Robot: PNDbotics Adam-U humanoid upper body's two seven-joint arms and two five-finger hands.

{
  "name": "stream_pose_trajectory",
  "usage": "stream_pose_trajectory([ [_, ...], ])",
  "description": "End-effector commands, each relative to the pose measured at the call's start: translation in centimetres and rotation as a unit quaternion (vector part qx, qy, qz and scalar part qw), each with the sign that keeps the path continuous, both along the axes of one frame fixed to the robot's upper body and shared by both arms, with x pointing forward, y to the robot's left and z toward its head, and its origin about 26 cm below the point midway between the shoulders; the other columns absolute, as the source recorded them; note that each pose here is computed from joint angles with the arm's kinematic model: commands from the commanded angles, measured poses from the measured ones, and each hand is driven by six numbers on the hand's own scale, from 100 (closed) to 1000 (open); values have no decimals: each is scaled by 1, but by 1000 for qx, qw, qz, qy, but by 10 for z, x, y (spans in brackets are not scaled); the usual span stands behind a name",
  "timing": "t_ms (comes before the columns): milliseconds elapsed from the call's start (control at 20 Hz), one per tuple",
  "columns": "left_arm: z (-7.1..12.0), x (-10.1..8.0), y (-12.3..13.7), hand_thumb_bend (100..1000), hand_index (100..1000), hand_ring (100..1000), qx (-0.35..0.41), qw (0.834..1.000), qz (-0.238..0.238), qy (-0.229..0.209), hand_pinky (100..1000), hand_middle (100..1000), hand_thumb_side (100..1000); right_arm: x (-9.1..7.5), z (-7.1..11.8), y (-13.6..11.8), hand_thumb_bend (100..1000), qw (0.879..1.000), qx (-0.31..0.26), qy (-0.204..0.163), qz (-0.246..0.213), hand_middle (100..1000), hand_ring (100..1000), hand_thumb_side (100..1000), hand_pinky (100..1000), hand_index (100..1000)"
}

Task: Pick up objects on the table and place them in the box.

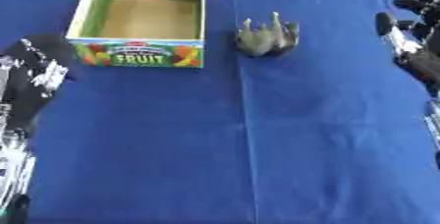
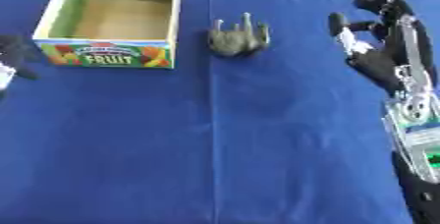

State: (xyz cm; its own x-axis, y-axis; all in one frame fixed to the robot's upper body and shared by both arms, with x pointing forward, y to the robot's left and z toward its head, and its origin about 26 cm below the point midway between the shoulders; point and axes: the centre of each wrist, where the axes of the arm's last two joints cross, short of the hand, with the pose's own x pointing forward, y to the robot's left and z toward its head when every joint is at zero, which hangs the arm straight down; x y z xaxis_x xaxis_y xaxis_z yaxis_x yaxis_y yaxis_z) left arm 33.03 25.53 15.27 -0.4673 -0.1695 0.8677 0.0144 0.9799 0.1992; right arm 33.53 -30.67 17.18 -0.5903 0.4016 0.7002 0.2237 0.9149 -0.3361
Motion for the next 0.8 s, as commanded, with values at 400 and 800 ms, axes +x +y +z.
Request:
stream_pose_trajectory([
  [400, 7, -1, 2, 596, 686, 630, 5, 1000, -1, -11, 479, 590, 493, -1, 12, -5, 391, 1000, -21, -13, -5, 801, 842, 423, 648, 853],
  [800, 8, -1, 2, 595, 686, 630, 7, 1000, -1, -11, 479, 589, 491, 4, 24, -20, 394, 997, -81, -5, -5, 807, 845, 428, 655, 859],
])
